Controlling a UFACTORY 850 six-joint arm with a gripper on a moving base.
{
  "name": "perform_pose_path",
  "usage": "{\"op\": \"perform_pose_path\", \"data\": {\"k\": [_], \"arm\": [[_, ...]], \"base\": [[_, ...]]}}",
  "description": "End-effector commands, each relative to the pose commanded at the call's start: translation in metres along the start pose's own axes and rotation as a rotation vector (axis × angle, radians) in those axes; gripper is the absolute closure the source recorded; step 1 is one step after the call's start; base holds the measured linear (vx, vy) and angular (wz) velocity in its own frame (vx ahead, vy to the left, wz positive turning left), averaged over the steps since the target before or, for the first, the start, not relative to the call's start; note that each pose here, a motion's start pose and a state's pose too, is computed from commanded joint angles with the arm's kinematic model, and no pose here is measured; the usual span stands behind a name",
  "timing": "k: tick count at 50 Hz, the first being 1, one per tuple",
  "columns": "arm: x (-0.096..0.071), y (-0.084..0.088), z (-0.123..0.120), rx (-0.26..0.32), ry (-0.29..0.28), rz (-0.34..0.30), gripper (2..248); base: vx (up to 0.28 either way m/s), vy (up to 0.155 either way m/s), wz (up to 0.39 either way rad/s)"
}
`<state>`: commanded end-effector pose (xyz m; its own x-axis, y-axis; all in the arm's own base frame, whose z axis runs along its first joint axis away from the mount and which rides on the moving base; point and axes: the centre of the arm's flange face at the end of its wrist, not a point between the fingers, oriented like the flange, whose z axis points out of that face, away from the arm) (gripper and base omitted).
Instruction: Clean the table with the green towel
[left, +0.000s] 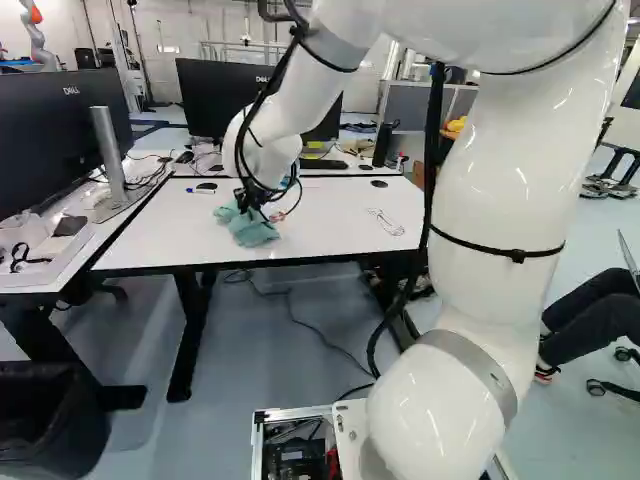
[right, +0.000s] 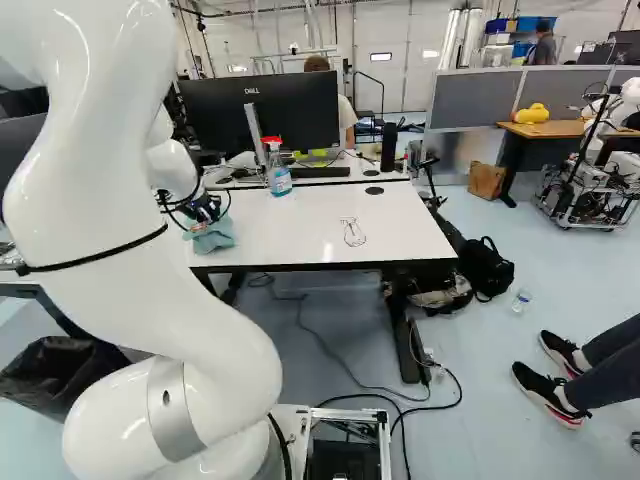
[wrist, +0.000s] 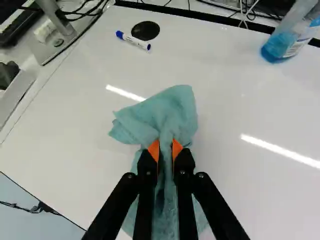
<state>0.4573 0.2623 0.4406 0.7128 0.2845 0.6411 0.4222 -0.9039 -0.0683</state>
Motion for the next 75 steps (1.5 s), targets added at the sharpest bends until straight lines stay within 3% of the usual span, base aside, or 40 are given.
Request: {"op": "perform_pose_path", "data": {"k": [20,50,57,75], "arm": [[-0.002,-0.032,0.001,0.039,-0.003,-0.046,200],[-0.024,-0.081,-0.013,0.104,-0.015,-0.125,200],[-0.031,-0.088,-0.019,0.115,-0.019,-0.138,200],[-0.031,-0.088,-0.019,0.115,-0.019,-0.138,200]], "base": [[0.000,0.000,0.000],[0.000,0.000,0.000],[0.000,0.000,0.000],[0.000,0.000,0.000]]}}
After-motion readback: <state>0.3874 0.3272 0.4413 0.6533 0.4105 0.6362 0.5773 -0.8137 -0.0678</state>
